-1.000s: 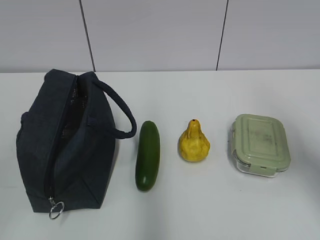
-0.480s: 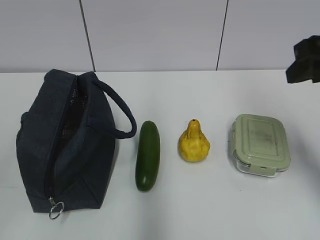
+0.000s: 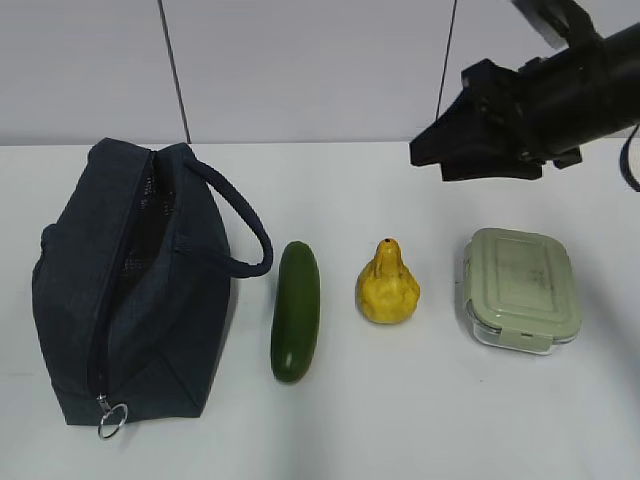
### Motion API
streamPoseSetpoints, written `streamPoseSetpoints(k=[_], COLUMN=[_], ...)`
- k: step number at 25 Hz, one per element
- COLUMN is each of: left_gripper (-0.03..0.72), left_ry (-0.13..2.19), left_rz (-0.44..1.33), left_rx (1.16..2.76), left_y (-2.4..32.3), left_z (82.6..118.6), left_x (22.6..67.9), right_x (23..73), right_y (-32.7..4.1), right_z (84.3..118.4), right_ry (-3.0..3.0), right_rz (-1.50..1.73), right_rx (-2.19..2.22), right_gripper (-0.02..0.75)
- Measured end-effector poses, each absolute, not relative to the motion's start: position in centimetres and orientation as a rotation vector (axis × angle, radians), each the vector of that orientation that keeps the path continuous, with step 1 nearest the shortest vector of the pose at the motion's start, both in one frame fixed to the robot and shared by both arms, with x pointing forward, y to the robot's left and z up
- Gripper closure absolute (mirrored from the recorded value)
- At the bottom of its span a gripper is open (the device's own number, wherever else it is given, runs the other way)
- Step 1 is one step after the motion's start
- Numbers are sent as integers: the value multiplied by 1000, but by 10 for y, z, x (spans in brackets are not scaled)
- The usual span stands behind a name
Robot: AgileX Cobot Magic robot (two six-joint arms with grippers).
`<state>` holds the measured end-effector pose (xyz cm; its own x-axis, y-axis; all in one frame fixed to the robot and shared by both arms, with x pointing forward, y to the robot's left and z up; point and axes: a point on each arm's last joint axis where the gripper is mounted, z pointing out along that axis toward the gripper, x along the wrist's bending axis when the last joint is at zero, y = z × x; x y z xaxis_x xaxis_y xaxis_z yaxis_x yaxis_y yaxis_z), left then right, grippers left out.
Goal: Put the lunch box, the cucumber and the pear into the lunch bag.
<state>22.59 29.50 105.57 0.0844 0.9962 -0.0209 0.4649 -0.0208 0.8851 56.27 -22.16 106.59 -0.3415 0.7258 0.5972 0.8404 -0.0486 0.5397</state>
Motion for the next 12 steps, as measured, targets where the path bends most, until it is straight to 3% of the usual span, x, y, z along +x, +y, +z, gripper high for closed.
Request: streamPoseSetpoints(k=[12], left_gripper=[446], left_ry=[1484], left_rz=[874], left_rx=[1595], left_y=[295], left_z=[1056], left_x=[226], right_x=[574], right_y=[-233], right_z=[1060], right_ry=[-2222], right_rz=[-1399], right_rx=[-1743], right_gripper=[346])
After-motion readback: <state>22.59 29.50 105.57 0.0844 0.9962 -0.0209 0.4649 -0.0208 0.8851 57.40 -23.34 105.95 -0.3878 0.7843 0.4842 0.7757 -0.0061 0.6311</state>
